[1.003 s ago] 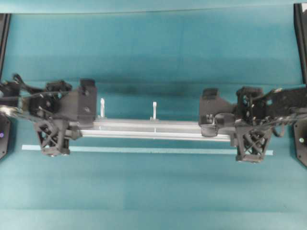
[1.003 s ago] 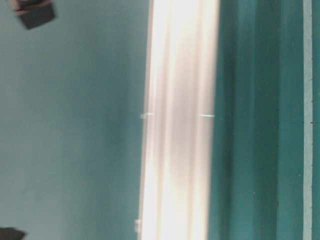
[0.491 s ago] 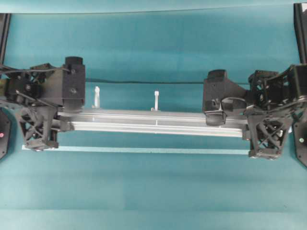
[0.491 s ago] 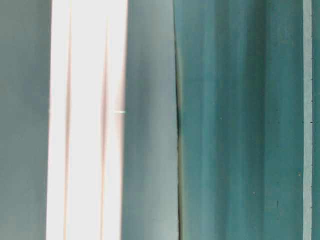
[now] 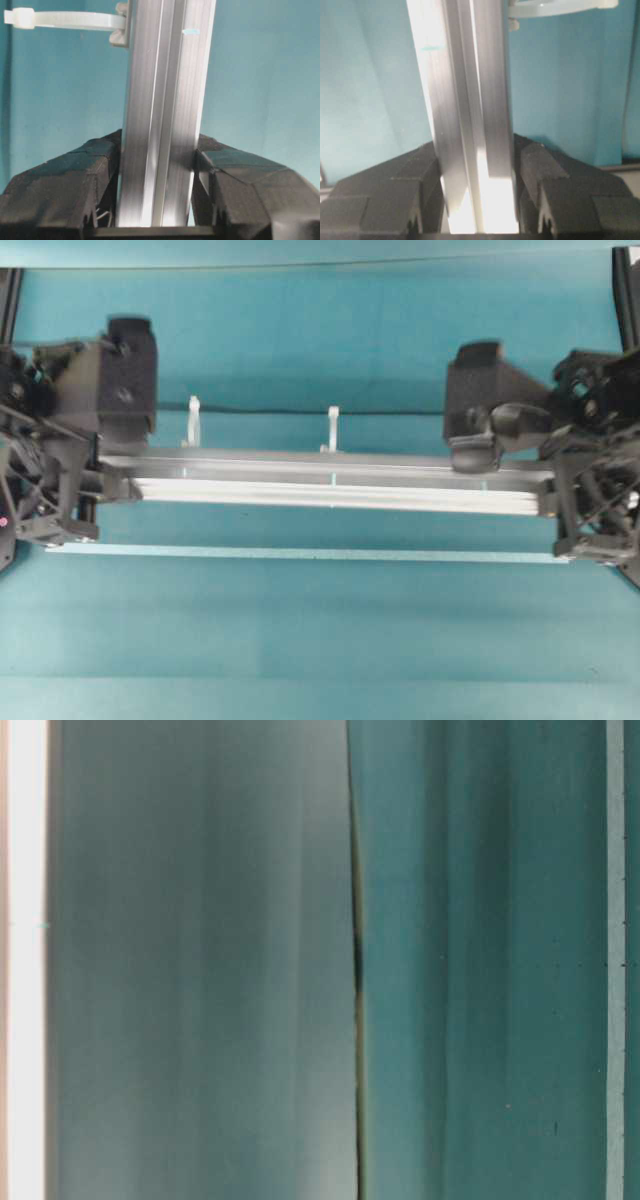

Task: Lift the large metal rail with both hands.
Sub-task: 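Lift the silver rail off the table with both grippers together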

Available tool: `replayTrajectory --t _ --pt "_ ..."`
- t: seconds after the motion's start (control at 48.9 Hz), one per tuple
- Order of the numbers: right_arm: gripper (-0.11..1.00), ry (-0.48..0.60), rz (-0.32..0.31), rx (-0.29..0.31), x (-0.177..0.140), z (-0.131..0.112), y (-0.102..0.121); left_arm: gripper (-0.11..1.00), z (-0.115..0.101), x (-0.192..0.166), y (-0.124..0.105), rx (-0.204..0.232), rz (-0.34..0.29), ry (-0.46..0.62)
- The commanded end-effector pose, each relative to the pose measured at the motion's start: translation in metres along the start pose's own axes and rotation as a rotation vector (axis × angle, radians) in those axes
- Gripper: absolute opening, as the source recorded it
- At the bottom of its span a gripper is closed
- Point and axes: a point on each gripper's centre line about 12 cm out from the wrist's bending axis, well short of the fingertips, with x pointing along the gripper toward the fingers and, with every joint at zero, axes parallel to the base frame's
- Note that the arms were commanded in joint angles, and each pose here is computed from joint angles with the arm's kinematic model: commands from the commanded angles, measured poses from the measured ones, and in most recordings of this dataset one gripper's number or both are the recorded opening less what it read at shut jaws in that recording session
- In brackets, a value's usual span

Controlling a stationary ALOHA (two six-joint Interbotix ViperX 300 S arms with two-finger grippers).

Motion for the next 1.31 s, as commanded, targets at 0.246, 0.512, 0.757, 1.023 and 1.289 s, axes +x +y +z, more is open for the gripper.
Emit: replayTrajectory --t 0.246,0.512,0.757,1.023,1.289 --pt "0.38 -0.152 0.033 0.068 -0.052 0.008 -0.001 0.36 0.028 -0.057 0.001 -0.035 -0.003 -0.101" --pt "0.38 -0.244 0.056 0.078 -0.088 0.007 0.004 0.36 0.032 -0.070 0.001 -0.036 0.006 -0.045" --pt "0.38 -0.240 0.074 0.070 -0.088 0.007 0.007 0.36 0.042 -0.080 0.001 -0.036 0.011 -0.043" --pt "0.38 -0.205 0.074 0.069 -0.078 0.006 0.008 0.36 0.043 -0.080 0.001 -0.036 0.011 -0.043" --pt "0.38 -0.184 0.070 0.075 -0.071 0.003 0.006 0.36 0.045 -0.080 0.001 -0.029 0.011 -0.044"
